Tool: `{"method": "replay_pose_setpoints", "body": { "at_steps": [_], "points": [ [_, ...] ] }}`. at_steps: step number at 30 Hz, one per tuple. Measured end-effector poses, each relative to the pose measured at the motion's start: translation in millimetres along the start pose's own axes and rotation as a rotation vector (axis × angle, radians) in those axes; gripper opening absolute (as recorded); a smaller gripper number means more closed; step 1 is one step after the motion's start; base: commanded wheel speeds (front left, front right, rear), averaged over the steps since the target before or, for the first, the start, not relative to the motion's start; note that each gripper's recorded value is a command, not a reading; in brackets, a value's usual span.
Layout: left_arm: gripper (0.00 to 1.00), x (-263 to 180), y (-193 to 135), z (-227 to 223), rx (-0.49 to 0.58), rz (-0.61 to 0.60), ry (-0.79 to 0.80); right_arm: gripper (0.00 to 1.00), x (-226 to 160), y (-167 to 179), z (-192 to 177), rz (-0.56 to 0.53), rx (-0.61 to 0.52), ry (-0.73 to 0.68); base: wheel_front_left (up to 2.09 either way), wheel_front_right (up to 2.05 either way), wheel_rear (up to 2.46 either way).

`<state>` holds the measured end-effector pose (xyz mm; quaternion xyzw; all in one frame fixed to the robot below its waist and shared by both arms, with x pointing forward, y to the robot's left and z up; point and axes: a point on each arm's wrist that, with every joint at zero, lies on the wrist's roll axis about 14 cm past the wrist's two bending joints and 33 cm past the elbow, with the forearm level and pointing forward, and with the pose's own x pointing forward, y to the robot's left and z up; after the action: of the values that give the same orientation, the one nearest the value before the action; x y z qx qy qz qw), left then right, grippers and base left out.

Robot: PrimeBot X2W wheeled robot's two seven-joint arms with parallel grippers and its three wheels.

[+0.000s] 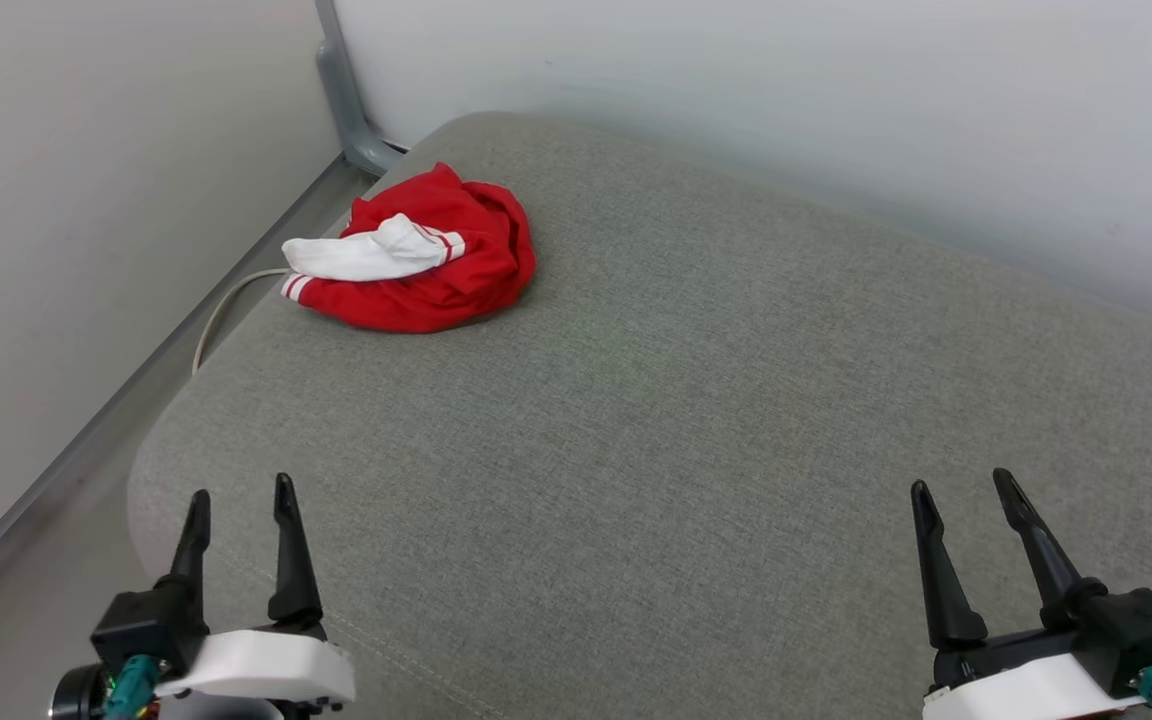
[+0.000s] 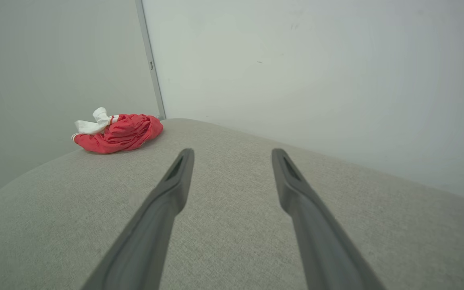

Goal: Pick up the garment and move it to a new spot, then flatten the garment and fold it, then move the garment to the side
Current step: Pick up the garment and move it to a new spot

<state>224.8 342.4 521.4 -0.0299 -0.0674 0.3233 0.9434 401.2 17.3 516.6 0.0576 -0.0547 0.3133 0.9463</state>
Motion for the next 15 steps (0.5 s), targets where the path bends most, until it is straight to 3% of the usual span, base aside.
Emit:
{"method": "replay_pose_setpoints", "body": {
  "at_steps": [15],
  "points": [
    [1.00,106.9,-22.4,87.7,-0.029,-0.082,-0.283,1.00,-4.0,-45.0,-5.6,-0.111,-0.055,-0.003,0.00,0.00,0.00]
  ]
}}
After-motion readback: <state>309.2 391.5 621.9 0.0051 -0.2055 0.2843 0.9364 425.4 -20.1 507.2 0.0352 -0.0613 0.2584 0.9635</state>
